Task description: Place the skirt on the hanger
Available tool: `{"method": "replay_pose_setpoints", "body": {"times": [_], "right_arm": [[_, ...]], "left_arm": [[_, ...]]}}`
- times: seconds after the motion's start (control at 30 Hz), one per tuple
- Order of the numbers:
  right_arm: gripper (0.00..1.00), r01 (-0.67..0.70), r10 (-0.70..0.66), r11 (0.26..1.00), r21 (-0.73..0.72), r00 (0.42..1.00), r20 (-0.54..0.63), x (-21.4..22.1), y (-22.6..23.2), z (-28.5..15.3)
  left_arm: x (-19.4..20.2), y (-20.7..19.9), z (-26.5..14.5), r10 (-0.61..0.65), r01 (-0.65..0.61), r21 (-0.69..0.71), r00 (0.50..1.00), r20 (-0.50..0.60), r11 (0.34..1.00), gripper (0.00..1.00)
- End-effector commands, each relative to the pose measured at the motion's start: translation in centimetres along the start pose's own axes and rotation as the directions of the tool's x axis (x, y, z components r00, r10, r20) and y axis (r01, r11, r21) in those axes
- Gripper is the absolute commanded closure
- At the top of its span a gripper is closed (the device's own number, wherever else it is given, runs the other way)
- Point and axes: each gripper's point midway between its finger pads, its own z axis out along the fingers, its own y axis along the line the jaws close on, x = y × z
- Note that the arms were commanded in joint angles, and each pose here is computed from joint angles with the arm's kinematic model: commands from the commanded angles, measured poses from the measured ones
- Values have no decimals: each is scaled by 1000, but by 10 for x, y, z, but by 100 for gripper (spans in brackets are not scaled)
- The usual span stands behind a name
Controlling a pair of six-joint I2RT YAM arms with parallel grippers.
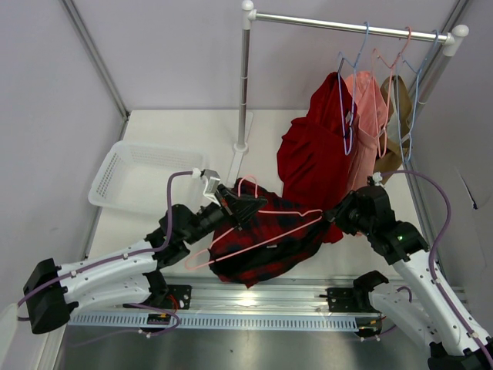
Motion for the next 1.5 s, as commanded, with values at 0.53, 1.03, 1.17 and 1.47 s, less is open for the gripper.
{"method": "replay_pose_setpoints", "body": {"times": [0.53, 1.03, 1.17, 1.47], "right_arm": [[66, 34, -35, 999, 21, 999, 35, -5, -8, -5], [69, 65, -64, 997, 45, 998, -28, 15, -22, -18], [76, 103, -98, 993, 50, 990, -103, 41, -31, -27], [83, 365, -361, 931, -25, 903, -233, 99, -18, -16]], "left_arm": [[0, -15, 3, -1, 2, 79, 1000, -5, 997, 100], [1, 34, -4, 36, -46, -200, 998, -53, 979, 100], [3, 43, -2, 25, -42, -245, 997, -71, 969, 100], [6, 50, 9, 9, -35, -273, 995, -97, 961, 100]]}}
